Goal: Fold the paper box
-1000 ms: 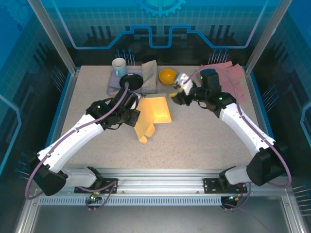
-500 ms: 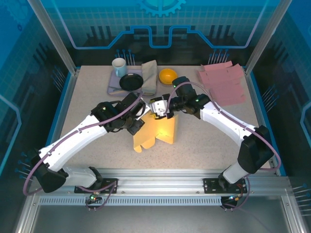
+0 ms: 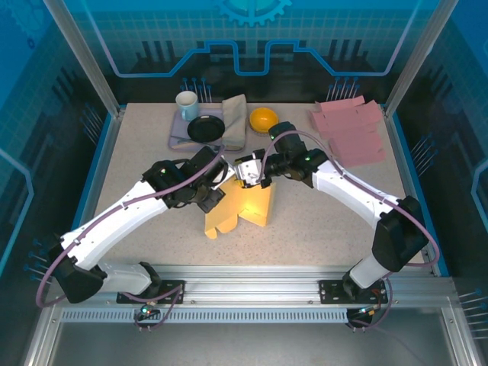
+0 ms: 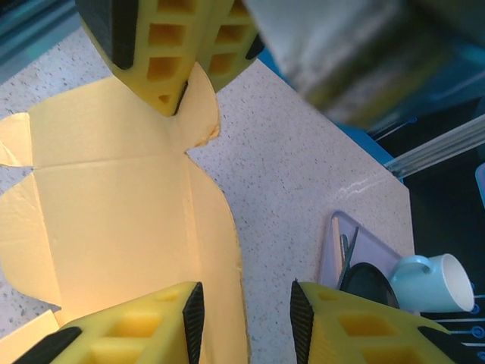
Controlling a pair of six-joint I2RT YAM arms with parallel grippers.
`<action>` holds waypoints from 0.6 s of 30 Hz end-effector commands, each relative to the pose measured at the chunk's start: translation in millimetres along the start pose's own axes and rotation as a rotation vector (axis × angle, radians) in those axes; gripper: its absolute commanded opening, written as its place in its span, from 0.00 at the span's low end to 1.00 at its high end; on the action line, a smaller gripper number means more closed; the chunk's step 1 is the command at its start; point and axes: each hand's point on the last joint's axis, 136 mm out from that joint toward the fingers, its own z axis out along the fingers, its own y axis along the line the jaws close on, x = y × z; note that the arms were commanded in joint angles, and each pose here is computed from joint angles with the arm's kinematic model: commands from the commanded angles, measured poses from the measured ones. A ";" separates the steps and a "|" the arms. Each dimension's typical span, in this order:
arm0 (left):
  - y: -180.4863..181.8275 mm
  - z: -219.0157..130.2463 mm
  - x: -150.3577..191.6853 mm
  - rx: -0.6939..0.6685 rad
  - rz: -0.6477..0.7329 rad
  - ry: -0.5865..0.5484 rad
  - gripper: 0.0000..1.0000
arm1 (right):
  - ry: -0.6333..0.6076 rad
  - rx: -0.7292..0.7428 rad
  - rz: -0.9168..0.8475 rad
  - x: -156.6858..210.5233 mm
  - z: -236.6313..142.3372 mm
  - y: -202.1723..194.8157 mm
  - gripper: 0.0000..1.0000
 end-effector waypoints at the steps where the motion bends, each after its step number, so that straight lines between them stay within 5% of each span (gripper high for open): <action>1: -4.4 -11.6 -23.0 0.023 0.016 -0.140 0.00 | -0.035 -0.026 0.048 0.0 3.5 14.8 0.38; 18: -16.2 -20.2 -23.6 0.102 0.007 -0.191 0.00 | -0.027 -0.015 0.026 7.8 -2.2 18.2 0.31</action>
